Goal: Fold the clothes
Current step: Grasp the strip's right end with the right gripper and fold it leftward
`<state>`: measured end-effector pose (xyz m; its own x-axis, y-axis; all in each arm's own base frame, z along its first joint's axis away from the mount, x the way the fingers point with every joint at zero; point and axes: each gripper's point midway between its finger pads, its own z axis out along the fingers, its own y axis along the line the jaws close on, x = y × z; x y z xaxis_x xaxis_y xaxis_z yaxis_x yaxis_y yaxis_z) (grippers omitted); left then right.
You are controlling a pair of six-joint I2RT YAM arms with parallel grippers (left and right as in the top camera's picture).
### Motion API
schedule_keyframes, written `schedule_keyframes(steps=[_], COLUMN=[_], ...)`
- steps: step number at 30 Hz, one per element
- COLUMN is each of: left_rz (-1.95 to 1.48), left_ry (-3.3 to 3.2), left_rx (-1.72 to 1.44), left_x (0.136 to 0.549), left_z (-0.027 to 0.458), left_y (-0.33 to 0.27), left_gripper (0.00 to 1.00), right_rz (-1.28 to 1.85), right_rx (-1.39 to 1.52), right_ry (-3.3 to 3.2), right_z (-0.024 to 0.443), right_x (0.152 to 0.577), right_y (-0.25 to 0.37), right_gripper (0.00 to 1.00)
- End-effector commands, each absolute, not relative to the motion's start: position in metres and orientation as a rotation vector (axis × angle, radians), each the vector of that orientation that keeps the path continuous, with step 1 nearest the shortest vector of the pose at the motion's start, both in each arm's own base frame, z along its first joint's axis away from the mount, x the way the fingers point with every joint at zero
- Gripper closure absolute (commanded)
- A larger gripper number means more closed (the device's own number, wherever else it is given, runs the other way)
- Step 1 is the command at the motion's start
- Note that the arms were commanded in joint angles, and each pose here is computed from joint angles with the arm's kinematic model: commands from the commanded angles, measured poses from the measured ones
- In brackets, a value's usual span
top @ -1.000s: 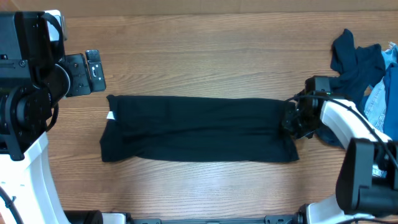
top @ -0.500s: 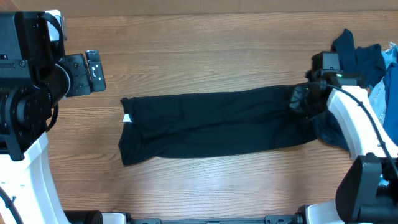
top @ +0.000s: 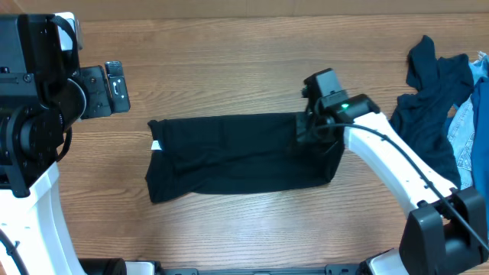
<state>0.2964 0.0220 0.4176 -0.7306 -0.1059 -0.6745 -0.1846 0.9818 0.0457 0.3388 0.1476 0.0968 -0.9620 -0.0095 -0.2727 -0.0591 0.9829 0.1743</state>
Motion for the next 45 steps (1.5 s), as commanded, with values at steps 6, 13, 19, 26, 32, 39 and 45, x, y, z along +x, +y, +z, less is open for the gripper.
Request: schedule_keyframes(steps=[6,13,19,26,32,39,45], left_rz=[0.154,0.154,0.154,0.154,0.154,0.154,0.154], left_ry=[2.387,2.387,2.387,2.387,2.387,2.387,2.387], left_rx=[-0.218,-0.218,-0.218,-0.218,-0.218,-0.218,-0.218], left_x=[0.295,0.295,0.295,0.295,0.295,0.295,0.295], left_z=[0.419,0.419,0.419,0.419,0.419,0.419,0.419], left_y=[0.025,0.025,0.025,0.025,0.025,0.025,0.025], left_gripper=[0.00,0.00,0.00,0.00,0.00,0.00,0.00], right_rz=[0.516,0.631,0.803,0.941,0.999,1.063,1.070], right_rx=[-0.204,-0.297,-0.352,-0.433,-0.451,-0.444,-0.440], right_ry=[2.758,2.685,2.680,2.668,2.589,2.467,2.463], right_z=[0.126,0.137,0.132,0.116,0.127,0.147,0.138], right_x=[0.322,0.309,0.303,0.295,0.298,0.302,0.300], right_y=[0.233,0.281,0.314,0.351,0.370,0.395,0.408], right_gripper=[0.96,0.96,0.96,0.96,0.96,0.96,0.96])
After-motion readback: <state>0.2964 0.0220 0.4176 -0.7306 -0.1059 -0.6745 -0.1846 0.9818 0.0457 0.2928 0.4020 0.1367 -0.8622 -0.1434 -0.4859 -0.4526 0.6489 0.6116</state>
